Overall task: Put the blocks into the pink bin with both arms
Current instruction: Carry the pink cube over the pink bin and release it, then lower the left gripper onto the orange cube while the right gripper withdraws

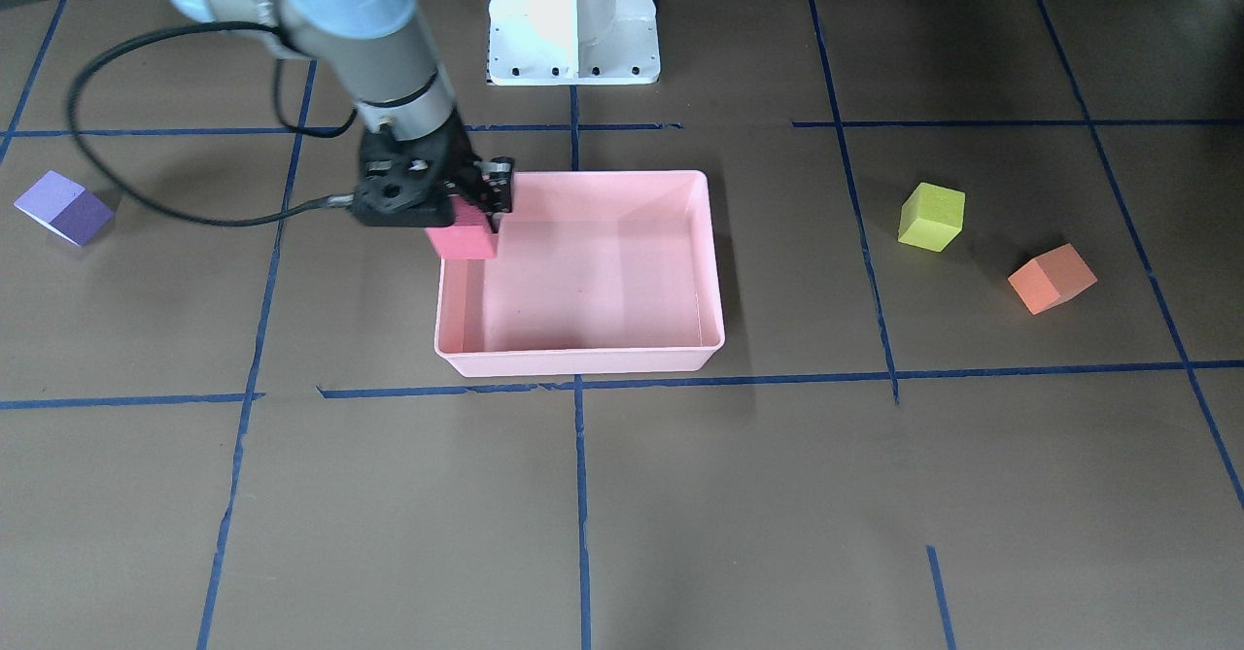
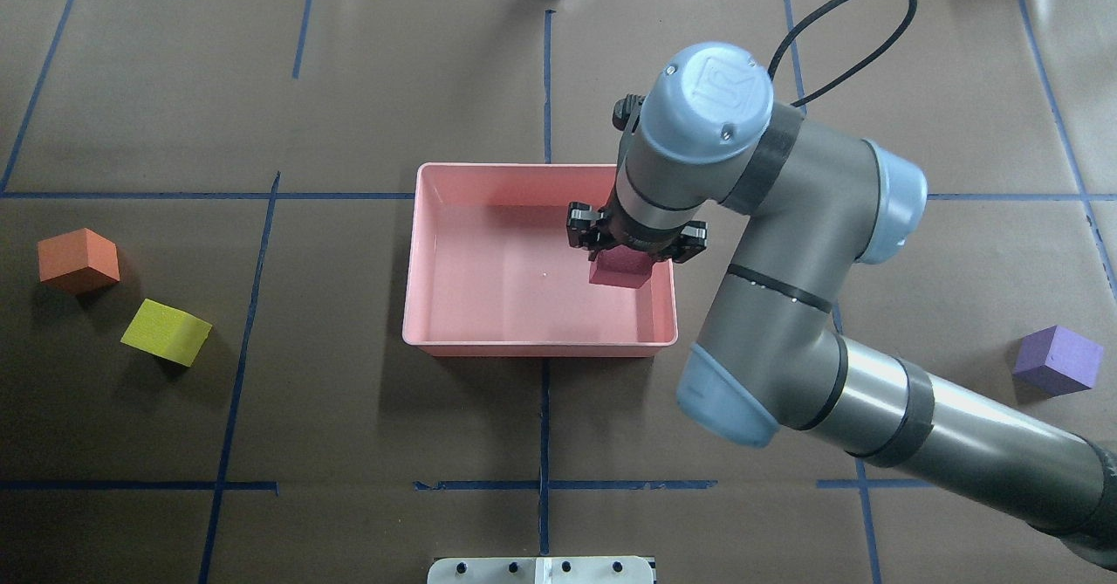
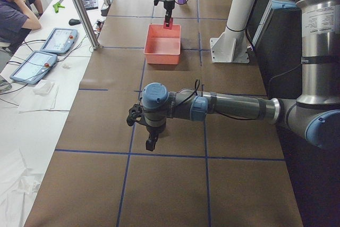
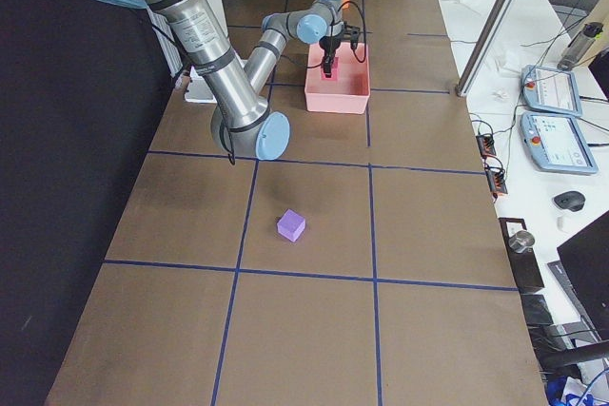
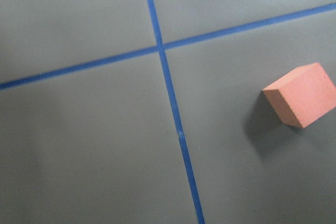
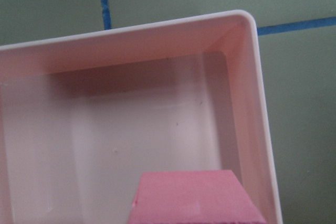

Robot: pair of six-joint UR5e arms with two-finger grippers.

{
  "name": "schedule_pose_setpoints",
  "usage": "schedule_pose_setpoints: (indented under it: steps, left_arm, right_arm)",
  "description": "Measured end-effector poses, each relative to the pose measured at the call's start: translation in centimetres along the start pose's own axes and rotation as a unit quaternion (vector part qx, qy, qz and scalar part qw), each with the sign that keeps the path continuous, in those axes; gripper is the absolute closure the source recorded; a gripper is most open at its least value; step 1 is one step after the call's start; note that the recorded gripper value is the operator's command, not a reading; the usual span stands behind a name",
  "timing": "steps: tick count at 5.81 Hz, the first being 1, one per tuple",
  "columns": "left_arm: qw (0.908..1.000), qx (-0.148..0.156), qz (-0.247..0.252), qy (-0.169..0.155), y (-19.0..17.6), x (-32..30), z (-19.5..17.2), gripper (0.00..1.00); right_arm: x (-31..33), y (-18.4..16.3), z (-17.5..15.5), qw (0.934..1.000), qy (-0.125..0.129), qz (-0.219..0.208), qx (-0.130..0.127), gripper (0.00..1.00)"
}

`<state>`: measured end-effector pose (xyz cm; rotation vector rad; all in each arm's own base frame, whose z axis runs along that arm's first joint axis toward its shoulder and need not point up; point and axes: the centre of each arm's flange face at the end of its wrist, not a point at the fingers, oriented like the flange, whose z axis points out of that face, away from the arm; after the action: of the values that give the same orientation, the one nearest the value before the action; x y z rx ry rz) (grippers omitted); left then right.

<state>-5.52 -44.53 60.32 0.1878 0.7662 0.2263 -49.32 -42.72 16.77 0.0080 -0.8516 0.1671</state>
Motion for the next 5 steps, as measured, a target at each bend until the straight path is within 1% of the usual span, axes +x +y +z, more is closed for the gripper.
schedule_pose_setpoints:
  steps: [1,2,3,4,5]
  left_arm:
    - [1.0,0.004,0.006,0.0,-0.3,0.0,0.1,0.0]
    - [0.9999,0.008,0.009,0.0,-0.8,0.0,0.3,0.0]
    - [0.9998,0.012,0.015,0.001,-1.7,0.8,0.8,0.0]
    - [0.9997,0.009,0.023,0.007,-2.8,2.5,2.6,0.0]
    - [0.9997,0.002,0.017,0.016,-3.6,4.5,5.4,0.0]
  right_arm:
    - [-0.6,0.9,0.5,1.0,0.002,0.001,0.002,0.0]
    - [-0.4,0.7,0.4,1.0,0.004,-0.002,0.004,0.0]
    - [0.4,-0.8,-0.3,0.9998,0.011,-0.018,0.006,0.0]
    - [2.4,-3.7,-1.6,0.9988,0.018,-0.046,0.001,0.0]
    - [5.5,-7.3,-3.1,0.9966,0.02,-0.08,-0.005,0.0]
